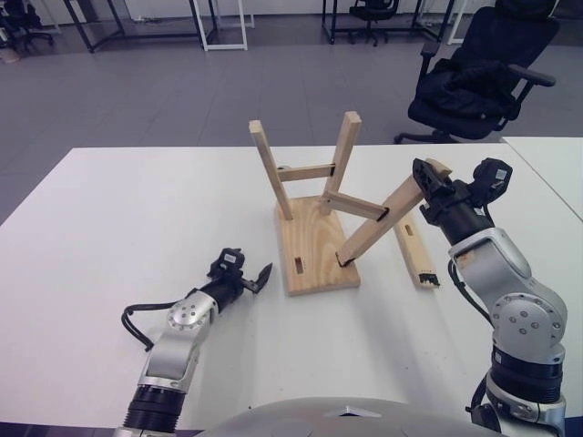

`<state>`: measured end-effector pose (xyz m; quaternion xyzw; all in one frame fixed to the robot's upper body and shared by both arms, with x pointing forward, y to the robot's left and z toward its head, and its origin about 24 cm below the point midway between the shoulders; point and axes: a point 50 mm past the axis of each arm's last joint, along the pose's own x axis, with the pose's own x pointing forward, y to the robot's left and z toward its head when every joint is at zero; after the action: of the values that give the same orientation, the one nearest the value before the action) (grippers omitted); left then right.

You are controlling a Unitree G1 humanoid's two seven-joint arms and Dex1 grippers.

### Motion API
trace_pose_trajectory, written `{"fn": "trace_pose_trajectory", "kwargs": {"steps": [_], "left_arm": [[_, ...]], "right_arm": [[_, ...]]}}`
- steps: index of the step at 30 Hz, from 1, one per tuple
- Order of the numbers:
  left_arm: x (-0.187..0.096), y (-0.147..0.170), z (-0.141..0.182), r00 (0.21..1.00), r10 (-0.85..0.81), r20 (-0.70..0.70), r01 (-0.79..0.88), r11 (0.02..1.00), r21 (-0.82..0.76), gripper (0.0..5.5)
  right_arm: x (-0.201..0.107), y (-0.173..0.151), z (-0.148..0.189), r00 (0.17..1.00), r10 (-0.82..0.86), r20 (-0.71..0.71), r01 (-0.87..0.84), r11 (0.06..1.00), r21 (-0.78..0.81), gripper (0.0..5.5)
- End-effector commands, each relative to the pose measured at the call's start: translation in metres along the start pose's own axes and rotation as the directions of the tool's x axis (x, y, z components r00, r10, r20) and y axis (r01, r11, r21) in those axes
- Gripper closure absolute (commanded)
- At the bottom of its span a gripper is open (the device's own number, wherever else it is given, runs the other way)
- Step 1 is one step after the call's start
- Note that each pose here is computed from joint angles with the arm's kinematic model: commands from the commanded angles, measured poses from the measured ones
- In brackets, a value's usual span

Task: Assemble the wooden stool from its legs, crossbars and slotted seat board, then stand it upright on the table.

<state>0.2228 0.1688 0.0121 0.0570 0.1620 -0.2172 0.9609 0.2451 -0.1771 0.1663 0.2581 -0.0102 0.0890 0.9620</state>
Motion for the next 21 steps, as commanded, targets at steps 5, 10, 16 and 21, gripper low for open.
{"fn": "trace_pose_trajectory", "kwargs": {"steps": [5,10,16,21], "left_arm": [[-0.003,-0.001,-0.005,0.999,0.011,-0.033,-0.011,1.0,0.01,0.85],[-0.003,0.004,-0.001,0.999,0.007,-0.043,-0.005,0.999,0.051,0.85],[-0.003,0.004,0.001,0.999,0.009,-0.052,-0.005,0.998,0.069,0.85],[-0.001,0.006,0.003,0.998,0.0,-0.063,0.006,0.995,0.098,0.85]], "right_arm": [[-0.005,0.003,-0.019,0.998,-0.006,-0.062,-0.01,0.969,-0.248,4.46],[-0.009,-0.001,-0.046,0.987,-0.102,-0.128,0.052,0.937,-0.344,4.46],[-0.018,-0.023,-0.077,0.956,-0.199,-0.215,0.101,0.912,-0.398,4.46],[-0.016,-0.022,-0.085,0.953,-0.14,-0.269,-0.009,0.874,-0.486,4.45]]}}
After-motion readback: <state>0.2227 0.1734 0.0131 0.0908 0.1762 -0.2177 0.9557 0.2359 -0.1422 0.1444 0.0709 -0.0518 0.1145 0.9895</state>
